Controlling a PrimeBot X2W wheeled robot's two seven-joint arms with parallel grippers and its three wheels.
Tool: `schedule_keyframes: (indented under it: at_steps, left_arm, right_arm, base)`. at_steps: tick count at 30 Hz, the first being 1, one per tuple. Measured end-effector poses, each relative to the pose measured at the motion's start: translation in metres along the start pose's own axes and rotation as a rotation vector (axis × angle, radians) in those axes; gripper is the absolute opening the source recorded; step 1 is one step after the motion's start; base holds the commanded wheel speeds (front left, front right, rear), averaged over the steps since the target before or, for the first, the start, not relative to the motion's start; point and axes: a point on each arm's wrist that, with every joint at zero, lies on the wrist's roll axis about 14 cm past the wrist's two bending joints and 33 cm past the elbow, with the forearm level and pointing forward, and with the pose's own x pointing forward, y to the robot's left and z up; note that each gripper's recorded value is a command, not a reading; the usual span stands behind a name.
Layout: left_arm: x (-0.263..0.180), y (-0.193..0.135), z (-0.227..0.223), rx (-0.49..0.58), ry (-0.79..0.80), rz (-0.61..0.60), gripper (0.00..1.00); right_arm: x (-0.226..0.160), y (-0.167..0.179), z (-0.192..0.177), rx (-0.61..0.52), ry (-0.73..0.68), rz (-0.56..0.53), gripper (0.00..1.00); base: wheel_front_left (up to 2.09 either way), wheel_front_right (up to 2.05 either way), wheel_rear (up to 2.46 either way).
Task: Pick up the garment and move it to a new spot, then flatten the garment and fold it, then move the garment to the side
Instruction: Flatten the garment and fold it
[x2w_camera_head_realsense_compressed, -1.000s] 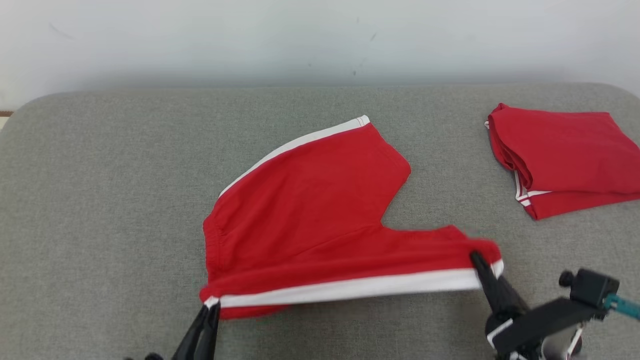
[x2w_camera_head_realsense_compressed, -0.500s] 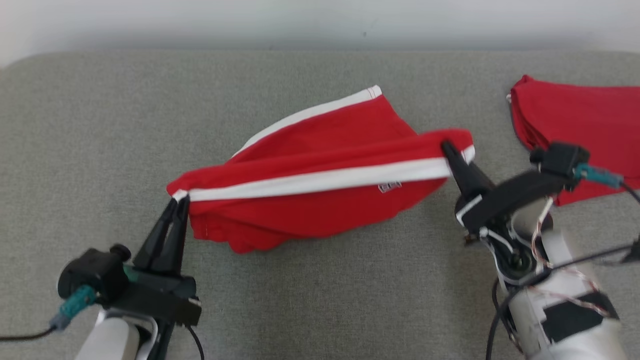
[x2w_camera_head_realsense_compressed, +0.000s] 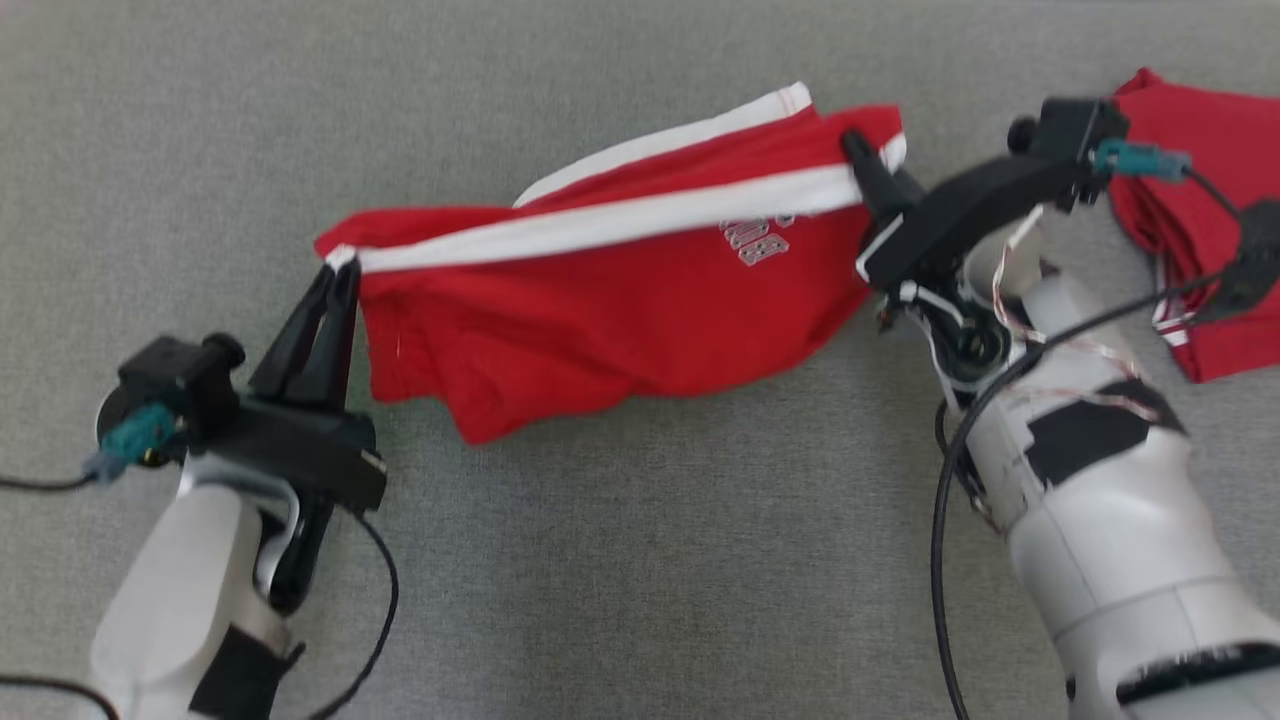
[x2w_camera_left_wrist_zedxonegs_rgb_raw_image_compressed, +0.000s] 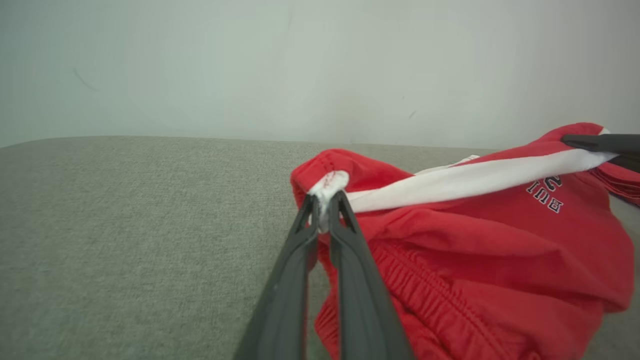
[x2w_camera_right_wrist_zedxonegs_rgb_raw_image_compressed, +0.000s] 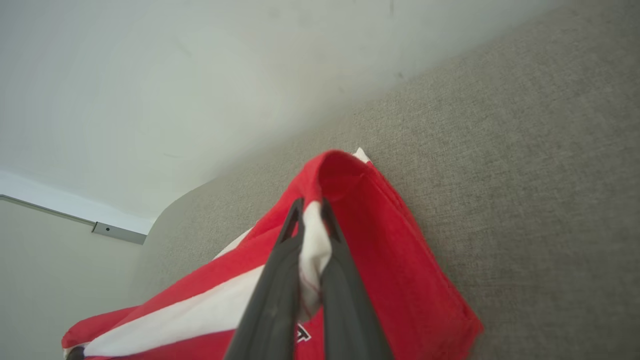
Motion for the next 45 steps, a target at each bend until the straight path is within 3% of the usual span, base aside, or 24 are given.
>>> schedule_keyframes:
  at_steps: [8,10,11,12,25,37,45]
  left_arm:
    - [0.028,0.010,-0.030,-0.016,0.073,0.009,0.00]
    - [0.030,0.011,-0.037,-0.020,0.090,0.011,0.00]
    - [0.032,0.013,-0.039,-0.021,0.093,0.014,0.49]
    - [0.033,0.014,-0.040,-0.020,0.095,0.017,1.00]
    - [0.006,0.024,-0.015,-0.017,0.018,0.078,1.00]
    - [-0.045,0.010,-0.002,-0.059,-0.025,0.131,1.00]
    - [-0.047,-0.002,-0.022,-0.085,0.025,0.115,1.00]
  right_arm:
    - [0.043,-0.012,0.006,-0.048,-0.002,-0.039,0.00]
    - [0.050,-0.014,0.003,-0.063,-0.002,-0.043,0.40]
    - [0.053,-0.014,0.003,-0.065,-0.003,-0.044,1.00]
    - [0.055,-0.014,0.001,-0.067,0.000,-0.045,1.00]
    - [0.039,-0.006,0.007,-0.123,-0.051,-0.018,1.00]
    - [-0.011,-0.026,-0.007,-0.221,-0.049,-0.020,1.00]
    - [-0.026,-0.047,-0.028,-0.233,0.004,-0.060,1.00]
  base:
    - [0.00,0.00,0.00]
    - [0.00,0.00,0.00]
    - [0.00,0.00,0.00]
    - [0.00,0.00,0.00]
    - [0.00,0.00,0.00]
    - [0.00,0.00,0.00]
    - [0.00,0.00,0.00]
